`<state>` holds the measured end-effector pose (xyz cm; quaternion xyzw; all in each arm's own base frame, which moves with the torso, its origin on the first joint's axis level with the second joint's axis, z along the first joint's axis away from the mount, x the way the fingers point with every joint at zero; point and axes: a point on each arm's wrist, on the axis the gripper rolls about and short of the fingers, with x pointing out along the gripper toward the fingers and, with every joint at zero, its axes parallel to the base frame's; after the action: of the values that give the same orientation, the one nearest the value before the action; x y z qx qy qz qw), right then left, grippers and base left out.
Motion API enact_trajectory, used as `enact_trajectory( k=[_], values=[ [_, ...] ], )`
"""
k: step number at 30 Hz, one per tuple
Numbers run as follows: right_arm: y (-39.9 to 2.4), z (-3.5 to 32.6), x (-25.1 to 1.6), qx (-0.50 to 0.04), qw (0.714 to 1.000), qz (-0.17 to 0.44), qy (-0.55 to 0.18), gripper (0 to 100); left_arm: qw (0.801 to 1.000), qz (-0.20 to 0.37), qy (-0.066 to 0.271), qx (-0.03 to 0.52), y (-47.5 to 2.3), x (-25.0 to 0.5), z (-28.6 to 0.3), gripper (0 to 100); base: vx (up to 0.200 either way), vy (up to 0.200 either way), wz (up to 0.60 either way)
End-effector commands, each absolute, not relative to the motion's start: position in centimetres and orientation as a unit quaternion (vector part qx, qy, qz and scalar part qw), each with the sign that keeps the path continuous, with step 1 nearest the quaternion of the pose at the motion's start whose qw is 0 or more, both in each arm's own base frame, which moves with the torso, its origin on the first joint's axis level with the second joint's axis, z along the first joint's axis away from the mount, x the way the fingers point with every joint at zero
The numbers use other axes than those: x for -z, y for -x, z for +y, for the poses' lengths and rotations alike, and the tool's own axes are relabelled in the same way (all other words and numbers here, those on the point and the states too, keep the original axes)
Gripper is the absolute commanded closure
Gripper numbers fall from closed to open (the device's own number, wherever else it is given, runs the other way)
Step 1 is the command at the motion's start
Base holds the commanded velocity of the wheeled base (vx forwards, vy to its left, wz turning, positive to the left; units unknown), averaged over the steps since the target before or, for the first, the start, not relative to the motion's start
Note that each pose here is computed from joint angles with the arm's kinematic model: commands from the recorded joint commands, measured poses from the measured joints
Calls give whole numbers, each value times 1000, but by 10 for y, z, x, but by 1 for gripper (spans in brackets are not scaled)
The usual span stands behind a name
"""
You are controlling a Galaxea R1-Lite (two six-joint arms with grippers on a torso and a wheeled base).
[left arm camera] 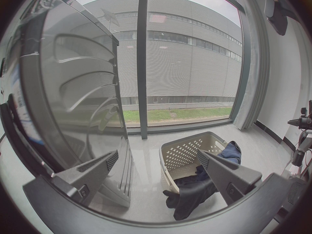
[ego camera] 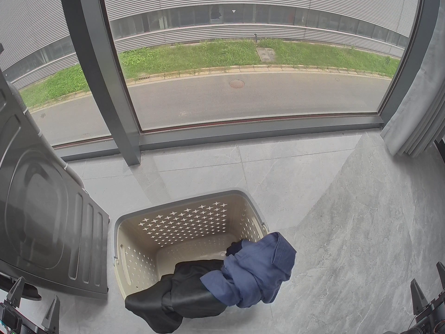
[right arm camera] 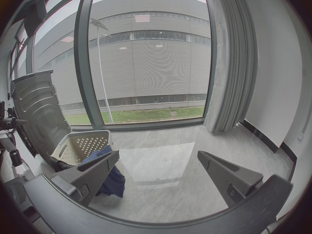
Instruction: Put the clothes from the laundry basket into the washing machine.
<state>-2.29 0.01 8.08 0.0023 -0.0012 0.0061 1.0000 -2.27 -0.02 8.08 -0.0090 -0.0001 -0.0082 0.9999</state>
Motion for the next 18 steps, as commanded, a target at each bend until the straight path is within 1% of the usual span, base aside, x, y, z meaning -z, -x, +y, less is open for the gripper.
enact_trajectory(
  k=[1,18],
  values=[
    [23,0,-76,-6,1000,-1,-2,0,1000,1,9,9,23,-76,0,0,-200,0,0],
    [23,0,-76,-6,1000,-1,-2,0,1000,1,9,8,23,-76,0,0,-200,0,0]
  ],
)
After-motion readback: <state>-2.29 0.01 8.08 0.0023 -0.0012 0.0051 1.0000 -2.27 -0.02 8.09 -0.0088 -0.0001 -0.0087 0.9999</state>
